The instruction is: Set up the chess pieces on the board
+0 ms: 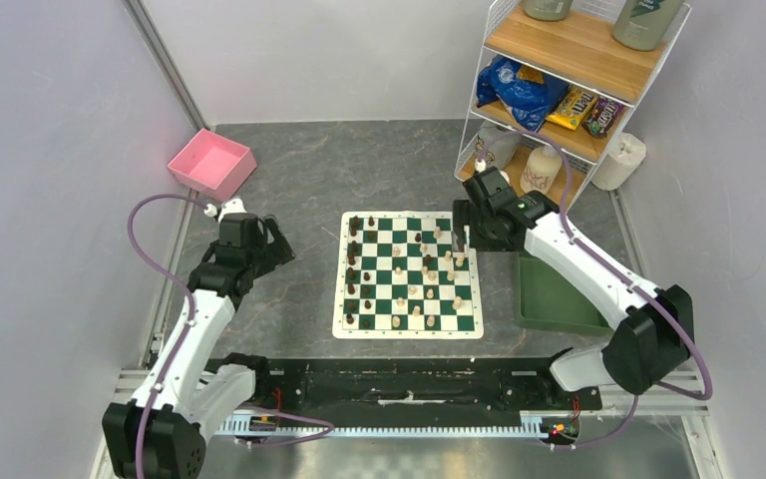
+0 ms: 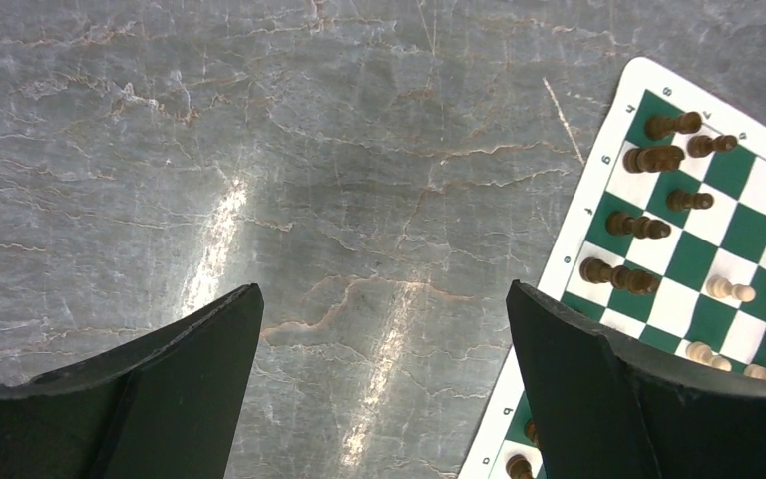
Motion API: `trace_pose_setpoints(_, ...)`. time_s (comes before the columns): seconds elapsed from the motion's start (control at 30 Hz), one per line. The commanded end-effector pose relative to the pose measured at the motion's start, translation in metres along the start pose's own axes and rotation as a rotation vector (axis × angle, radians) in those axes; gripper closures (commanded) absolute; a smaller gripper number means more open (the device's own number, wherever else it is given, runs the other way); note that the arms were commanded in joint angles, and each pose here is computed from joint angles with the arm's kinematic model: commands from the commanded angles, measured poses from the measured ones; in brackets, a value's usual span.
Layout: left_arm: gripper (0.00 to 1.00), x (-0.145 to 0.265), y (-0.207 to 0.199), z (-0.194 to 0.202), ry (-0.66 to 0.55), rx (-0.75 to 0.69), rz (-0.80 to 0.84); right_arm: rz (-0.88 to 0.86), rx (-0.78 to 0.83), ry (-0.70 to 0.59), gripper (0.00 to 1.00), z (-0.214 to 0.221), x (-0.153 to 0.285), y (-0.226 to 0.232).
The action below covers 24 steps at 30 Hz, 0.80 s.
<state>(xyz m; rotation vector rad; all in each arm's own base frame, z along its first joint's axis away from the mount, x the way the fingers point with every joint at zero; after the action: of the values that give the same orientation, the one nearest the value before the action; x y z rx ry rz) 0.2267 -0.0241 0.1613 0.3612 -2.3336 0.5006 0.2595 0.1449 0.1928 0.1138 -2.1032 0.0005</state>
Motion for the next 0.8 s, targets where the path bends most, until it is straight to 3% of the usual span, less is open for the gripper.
trace_pose_setpoints(0.0, 0.0, 0.011, -0.004, -0.01, -0.052, 0.036, 0.031, 0.16, -0.092, -0.036, 0.1, 0.017, 0.012, -0.031)
trace_pose_setpoints(0.17, 0.0, 0.012, -0.007, -0.004, -0.027, 0.04, 0.068, 0.108, -0.16, 0.039, 0.1, 0.044, -0.005, -0.032)
trace_pose_setpoints(0.4, 0.0, 0.011, -0.01, -0.004, -0.007, 0.032, 0.078, 0.177, -0.245, 0.134, 0.1, 0.072, -0.028, -0.05)
trace_pose_setpoints(0.6, 0.0, 0.011, -0.008, -0.005, -0.02, 0.038, 0.062, 0.241, -0.326, 0.147, 0.1, 0.081, -0.035, -0.078)
trace_pose_setpoints(0.77, 0.0, 0.018, -0.01, -0.013, -0.018, 0.014, 0.06, 0.266, -0.305, 0.13, 0.09, 0.073, -0.03, -0.088)
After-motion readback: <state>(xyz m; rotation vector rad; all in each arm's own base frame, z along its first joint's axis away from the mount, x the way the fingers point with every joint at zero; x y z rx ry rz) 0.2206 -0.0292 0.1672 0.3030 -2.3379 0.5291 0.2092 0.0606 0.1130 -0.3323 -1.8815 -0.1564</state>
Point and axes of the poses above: each gripper's point midway between its finger pads, its own x axis back along the fingers, its own y axis along the line the jaws close on, z = x × y, the point moved 5 cm from there along x, back along the fingers, and after that the axes turned 3 degrees about x, right-handed, at the moved point
